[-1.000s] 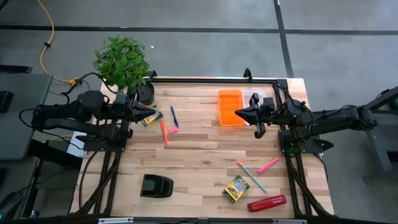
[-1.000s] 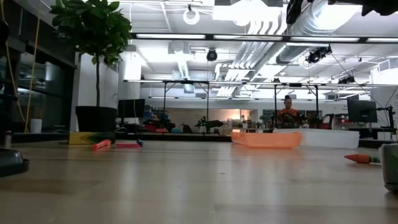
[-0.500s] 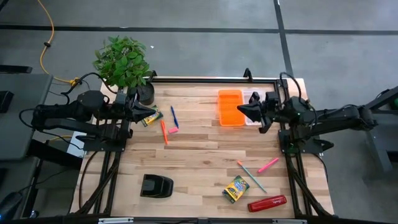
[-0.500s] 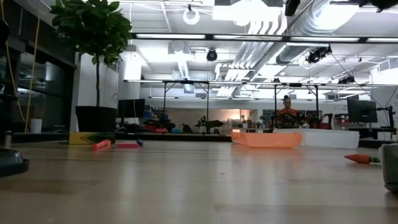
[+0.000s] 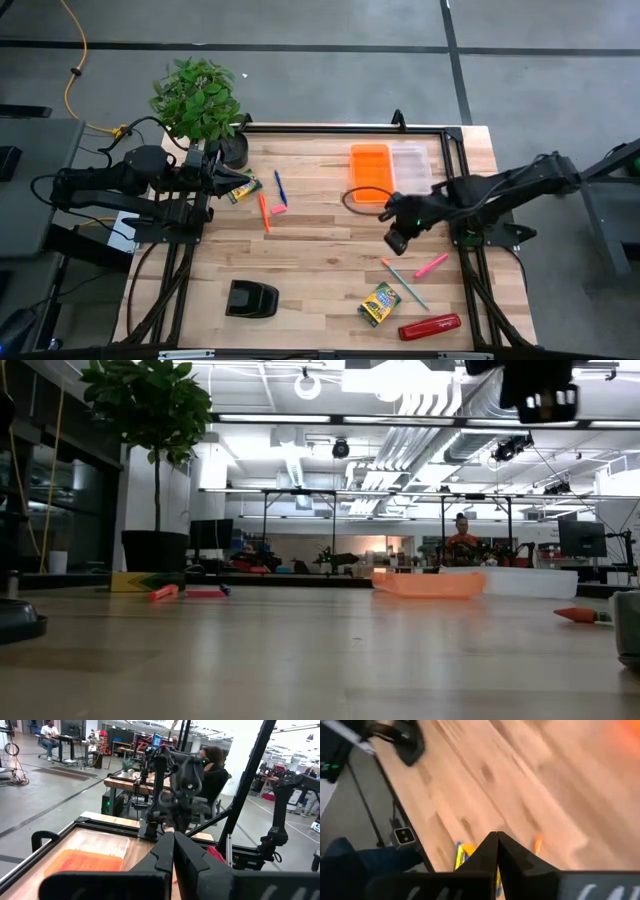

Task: Pack school essentials
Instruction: Put the blue pencil into the orange supply box

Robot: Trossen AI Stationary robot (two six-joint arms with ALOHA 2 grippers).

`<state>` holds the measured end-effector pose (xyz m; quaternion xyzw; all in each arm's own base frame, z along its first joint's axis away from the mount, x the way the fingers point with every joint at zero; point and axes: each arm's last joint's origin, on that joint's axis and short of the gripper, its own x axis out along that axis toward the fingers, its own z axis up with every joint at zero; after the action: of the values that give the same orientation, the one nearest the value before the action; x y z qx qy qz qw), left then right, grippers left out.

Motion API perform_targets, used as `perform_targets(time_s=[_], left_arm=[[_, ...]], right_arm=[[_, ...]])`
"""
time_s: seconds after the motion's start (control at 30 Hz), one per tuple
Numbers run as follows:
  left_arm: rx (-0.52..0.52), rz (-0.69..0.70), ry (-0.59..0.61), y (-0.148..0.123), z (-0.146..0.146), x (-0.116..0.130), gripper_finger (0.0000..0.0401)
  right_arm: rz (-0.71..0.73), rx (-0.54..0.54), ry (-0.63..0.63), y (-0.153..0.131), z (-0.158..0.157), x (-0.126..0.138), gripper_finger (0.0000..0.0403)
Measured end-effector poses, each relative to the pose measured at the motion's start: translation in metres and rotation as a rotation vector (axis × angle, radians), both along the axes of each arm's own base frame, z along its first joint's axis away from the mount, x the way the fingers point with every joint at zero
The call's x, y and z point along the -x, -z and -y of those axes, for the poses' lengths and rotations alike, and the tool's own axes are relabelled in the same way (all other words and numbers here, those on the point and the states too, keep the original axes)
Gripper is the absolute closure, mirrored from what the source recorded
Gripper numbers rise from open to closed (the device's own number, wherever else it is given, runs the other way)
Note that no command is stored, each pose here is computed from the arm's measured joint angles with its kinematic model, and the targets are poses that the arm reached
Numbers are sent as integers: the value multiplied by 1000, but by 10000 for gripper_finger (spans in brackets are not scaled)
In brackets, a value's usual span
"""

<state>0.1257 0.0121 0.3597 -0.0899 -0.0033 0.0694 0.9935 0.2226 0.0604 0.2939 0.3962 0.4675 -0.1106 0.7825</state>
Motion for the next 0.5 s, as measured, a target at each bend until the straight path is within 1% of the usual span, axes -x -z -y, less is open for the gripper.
perform_targets(time_s=[0.1,0.23,0.33,0.43,0.5], left_arm=[[0,0,0,0,0,0,401],[0,1,0,0,0,0,401],[0,1,0,0,0,0,401],[0,1,0,0,0,0,401],[0,1,0,0,0,0,401]], right_arm=[[-116,-30,69,20,-9,-6,402],[-209,-18,91,40,-17,-18,402],[-289,-28,136,56,-22,-26,402],[-384,-53,121,73,-29,-32,400],[-435,-67,102,83,-36,-34,391]])
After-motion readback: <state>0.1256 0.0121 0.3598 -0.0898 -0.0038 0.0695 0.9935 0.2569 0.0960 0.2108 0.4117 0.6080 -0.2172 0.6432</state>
